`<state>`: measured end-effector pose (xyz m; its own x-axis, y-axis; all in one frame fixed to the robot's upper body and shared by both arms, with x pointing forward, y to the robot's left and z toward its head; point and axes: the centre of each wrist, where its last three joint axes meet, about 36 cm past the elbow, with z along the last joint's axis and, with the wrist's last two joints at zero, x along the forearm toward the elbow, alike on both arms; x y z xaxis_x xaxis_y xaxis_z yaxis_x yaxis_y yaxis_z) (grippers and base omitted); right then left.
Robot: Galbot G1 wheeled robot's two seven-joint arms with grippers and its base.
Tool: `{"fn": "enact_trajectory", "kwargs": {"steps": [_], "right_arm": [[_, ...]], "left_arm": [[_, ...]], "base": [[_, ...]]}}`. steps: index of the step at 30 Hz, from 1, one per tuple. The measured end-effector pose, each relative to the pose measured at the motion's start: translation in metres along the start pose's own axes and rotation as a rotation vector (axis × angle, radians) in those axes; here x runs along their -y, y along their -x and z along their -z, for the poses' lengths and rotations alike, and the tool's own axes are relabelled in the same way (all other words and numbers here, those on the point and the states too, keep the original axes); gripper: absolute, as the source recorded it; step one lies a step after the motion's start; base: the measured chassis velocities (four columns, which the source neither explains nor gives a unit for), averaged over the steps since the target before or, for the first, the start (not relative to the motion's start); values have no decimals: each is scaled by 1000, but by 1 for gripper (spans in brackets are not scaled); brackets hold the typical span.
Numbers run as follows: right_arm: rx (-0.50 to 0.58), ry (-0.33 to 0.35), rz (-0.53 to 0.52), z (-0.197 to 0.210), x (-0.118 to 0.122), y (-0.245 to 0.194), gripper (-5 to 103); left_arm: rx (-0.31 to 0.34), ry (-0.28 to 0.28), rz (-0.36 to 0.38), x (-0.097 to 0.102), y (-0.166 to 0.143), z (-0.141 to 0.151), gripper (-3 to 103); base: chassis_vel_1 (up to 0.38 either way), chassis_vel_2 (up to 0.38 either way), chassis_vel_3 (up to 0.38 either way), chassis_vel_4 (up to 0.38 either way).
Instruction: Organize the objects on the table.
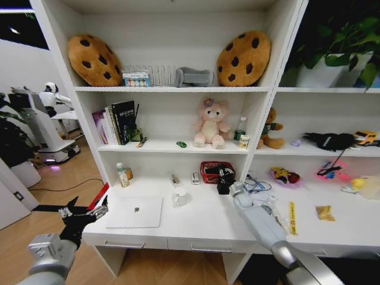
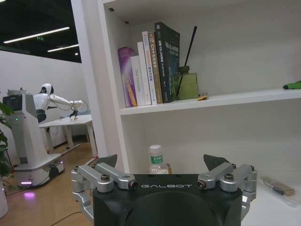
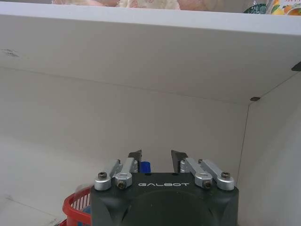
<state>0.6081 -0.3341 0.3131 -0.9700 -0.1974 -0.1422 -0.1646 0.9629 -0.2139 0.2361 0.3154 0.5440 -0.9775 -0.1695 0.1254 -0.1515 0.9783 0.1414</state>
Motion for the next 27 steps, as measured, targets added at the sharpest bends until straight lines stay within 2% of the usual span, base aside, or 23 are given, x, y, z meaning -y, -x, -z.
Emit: {"fn": "enact_trajectory", "kwargs": {"steps": [2, 5, 6, 8, 9, 11, 12, 15, 16, 18, 23, 27], "right_arm": [[-1, -1, -1, 0, 1, -1, 36], [2, -2, -4, 3, 7, -5, 52], [2, -2, -4, 3, 7, -5, 52], [9, 6, 0, 10, 12, -12, 63], [9, 6, 0, 10, 12, -12, 63], [11, 20, 9, 22, 14, -23, 74], [11, 20, 9, 22, 14, -23, 74], [27, 49, 41, 45, 8, -48, 90], [27, 49, 41, 45, 8, -48, 90], [25, 67, 59, 55, 1, -73, 98], [18, 87, 57, 71, -3, -106, 100], [21, 113, 33, 114, -6, -149, 100]], "left_arm": [[0, 0, 0, 0, 0, 0, 100], [0, 0, 0, 0, 0, 0, 100], [0, 0, 0, 0, 0, 0, 100], [0, 0, 0, 0, 0, 0, 100], [0, 0, 0, 0, 0, 0, 100], [0, 0, 0, 0, 0, 0, 100], [0, 0, 0, 0, 0, 0, 100], [0, 0, 0, 0, 0, 0, 100], [0, 0, 0, 0, 0, 0, 100], [0, 0, 0, 0, 0, 0, 100], [0, 0, 0, 0, 0, 0, 100], [0, 0, 0, 0, 0, 0, 100]], "base": [[0, 0, 0, 0], [0, 0, 0, 0], [0, 0, 0, 0], [0, 0, 0, 0], [0, 0, 0, 0], [0, 0, 0, 0], [0, 0, 0, 0], [0, 0, 0, 0], [0, 0, 0, 0], [0, 0, 0, 0], [0, 0, 0, 0], [0, 0, 0, 0]]}}
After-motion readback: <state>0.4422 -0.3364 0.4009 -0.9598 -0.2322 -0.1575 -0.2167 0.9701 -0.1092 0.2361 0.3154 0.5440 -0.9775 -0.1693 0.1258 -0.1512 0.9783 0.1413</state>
